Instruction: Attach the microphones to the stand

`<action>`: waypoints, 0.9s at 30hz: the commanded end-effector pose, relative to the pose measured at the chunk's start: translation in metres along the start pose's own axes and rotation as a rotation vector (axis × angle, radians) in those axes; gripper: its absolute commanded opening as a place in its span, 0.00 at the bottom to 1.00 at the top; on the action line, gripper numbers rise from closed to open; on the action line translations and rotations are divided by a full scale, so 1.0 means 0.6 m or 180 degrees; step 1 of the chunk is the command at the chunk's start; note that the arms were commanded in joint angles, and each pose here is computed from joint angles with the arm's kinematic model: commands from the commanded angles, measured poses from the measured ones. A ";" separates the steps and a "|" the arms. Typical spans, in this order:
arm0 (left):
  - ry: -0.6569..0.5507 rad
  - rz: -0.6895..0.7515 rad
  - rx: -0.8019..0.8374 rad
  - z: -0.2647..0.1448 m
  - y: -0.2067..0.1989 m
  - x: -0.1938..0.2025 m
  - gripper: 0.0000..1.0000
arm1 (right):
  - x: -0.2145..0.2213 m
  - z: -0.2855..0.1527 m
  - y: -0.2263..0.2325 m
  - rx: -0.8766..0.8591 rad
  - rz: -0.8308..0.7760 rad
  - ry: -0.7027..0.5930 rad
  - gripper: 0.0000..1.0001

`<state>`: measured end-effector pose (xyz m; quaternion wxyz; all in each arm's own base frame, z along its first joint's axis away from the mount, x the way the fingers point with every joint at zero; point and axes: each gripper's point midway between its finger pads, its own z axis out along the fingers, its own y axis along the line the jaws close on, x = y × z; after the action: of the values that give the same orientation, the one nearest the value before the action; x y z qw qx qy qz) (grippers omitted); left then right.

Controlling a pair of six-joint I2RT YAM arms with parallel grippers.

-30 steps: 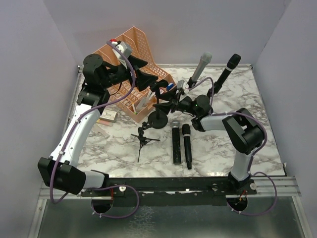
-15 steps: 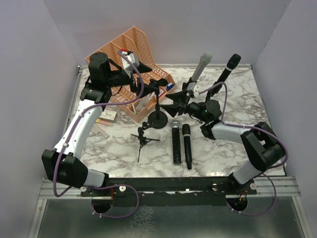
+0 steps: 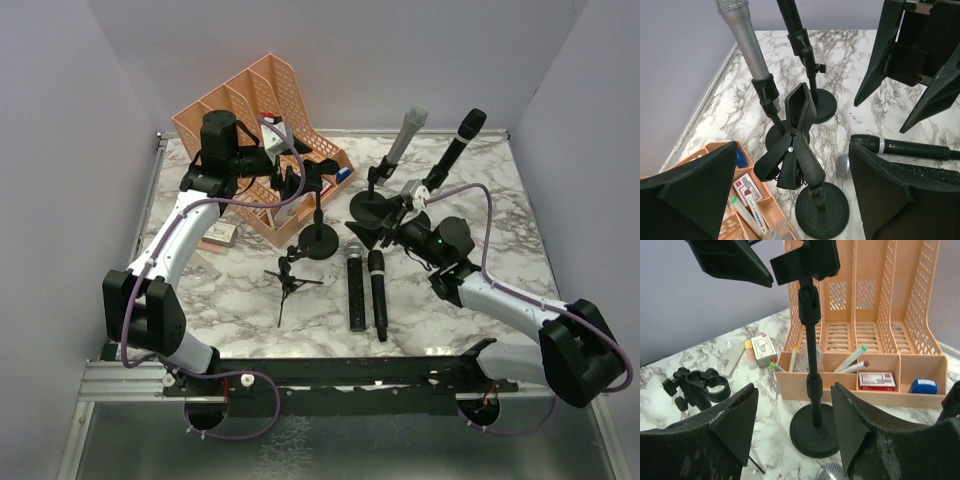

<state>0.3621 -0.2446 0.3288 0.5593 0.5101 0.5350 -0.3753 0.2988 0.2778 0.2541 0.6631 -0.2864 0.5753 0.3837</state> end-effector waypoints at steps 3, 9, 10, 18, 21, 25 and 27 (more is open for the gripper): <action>-0.0089 0.0070 0.0144 0.009 -0.005 0.014 0.86 | 0.027 -0.045 -0.007 0.0280 0.0036 0.0339 0.64; -0.0115 -0.0045 0.0088 0.013 -0.002 0.019 0.69 | 0.012 -0.056 -0.011 0.0387 0.0020 0.0343 0.66; -0.0110 -0.0057 0.0072 0.013 -0.001 0.021 0.67 | 0.010 -0.056 -0.013 0.0409 0.0018 0.0339 0.66; -0.0091 -0.0077 0.0030 0.016 0.002 0.026 0.63 | 0.002 -0.050 -0.017 0.0445 0.0034 0.0394 0.70; -0.0103 -0.0098 0.0108 0.018 -0.004 0.027 0.70 | -0.003 -0.049 -0.016 0.0437 0.0043 0.0393 0.70; -0.0080 -0.0146 0.0144 0.020 -0.006 0.037 0.73 | -0.006 -0.049 -0.015 0.0431 0.0053 0.0398 0.71; -0.0056 -0.0183 0.0130 0.021 -0.004 0.042 0.68 | -0.005 -0.050 -0.015 0.0438 0.0062 0.0416 0.70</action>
<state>0.3676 -0.2512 0.3150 0.5581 0.5010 0.5327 -0.3921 0.2880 0.2503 0.2428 0.6343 -0.2637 0.6435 0.3378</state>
